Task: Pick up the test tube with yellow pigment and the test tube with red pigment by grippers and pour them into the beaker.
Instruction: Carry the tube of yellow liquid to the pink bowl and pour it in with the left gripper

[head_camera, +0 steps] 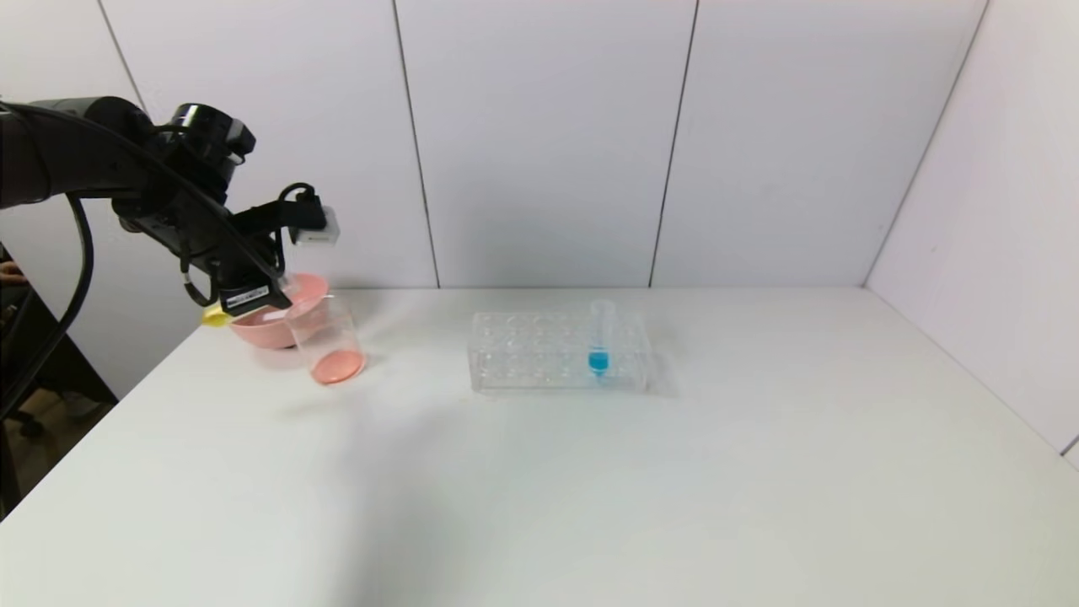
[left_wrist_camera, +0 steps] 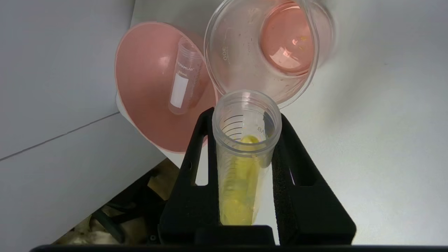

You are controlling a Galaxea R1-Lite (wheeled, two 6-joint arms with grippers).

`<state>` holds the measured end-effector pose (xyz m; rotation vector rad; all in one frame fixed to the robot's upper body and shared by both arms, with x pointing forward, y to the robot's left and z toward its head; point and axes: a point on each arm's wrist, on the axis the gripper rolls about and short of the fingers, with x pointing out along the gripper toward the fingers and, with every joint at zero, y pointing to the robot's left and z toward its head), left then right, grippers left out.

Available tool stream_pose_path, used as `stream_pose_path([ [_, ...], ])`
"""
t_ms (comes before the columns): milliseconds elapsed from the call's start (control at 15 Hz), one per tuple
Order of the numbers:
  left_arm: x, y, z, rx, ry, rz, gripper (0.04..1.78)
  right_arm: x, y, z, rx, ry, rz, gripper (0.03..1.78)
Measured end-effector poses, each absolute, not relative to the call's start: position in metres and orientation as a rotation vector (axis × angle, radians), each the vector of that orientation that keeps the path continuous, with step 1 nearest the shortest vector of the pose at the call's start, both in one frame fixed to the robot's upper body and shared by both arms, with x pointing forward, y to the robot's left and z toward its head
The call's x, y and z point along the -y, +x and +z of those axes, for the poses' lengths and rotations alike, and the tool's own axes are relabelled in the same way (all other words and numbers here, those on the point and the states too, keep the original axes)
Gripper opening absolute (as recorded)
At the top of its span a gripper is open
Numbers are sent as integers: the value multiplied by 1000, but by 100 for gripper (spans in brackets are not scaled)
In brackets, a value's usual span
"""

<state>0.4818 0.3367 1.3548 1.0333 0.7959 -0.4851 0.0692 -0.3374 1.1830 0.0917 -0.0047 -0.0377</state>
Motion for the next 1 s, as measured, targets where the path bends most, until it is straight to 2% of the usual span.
stream_pose_path([
  [1000,-321,496,1339,-894,1154,-354,44,337,69,1183,5,92,-38,171],
])
